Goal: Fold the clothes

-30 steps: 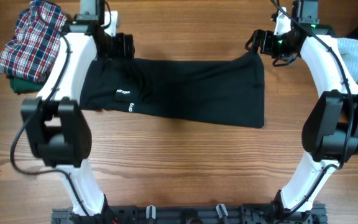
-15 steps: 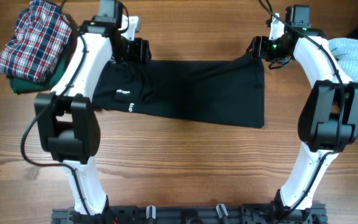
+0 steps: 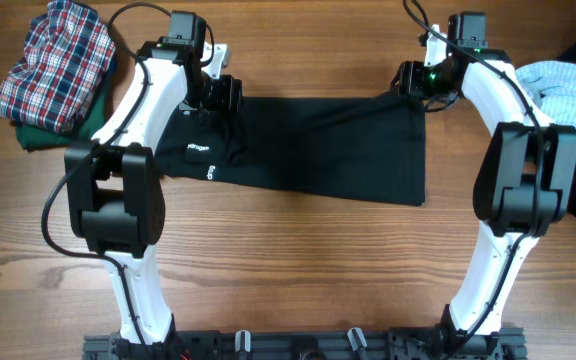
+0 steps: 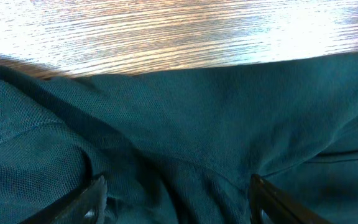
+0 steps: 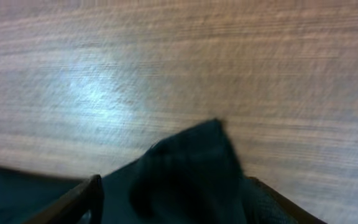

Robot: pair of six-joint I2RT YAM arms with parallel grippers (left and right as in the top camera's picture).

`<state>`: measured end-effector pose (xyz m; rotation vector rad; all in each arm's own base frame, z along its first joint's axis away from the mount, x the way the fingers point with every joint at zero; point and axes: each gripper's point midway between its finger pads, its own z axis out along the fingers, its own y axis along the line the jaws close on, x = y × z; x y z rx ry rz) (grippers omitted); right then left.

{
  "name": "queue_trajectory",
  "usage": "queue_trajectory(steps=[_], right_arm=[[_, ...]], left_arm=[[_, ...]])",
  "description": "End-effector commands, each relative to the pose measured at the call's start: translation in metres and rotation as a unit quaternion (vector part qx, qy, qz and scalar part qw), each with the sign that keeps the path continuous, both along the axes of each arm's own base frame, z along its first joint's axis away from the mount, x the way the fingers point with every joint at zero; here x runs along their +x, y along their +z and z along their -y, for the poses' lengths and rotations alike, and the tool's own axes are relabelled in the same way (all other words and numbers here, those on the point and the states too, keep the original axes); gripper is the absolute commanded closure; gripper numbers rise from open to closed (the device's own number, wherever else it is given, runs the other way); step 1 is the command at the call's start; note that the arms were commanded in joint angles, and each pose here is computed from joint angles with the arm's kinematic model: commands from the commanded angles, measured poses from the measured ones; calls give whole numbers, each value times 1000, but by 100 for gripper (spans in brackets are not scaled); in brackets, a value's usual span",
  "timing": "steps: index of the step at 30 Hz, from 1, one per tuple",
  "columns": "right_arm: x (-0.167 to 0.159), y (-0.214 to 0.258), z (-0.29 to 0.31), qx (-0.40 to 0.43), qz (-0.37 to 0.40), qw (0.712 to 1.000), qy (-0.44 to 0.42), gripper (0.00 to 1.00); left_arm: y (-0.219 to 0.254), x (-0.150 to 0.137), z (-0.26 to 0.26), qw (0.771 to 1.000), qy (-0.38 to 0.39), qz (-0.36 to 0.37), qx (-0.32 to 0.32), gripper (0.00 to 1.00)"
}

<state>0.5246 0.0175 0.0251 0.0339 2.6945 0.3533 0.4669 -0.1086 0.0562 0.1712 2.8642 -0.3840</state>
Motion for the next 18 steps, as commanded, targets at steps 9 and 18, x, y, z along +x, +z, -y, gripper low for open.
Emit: queue_trajectory(steps=[9, 18], right_arm=[[11, -25, 5, -29, 10, 1000, 5, 38], [12, -25, 3, -28, 11, 1000, 6, 52]], left_arm=[[-24, -12, -4, 999, -3, -40, 10, 28], [-25, -12, -5, 999, -3, -39, 12, 28]])
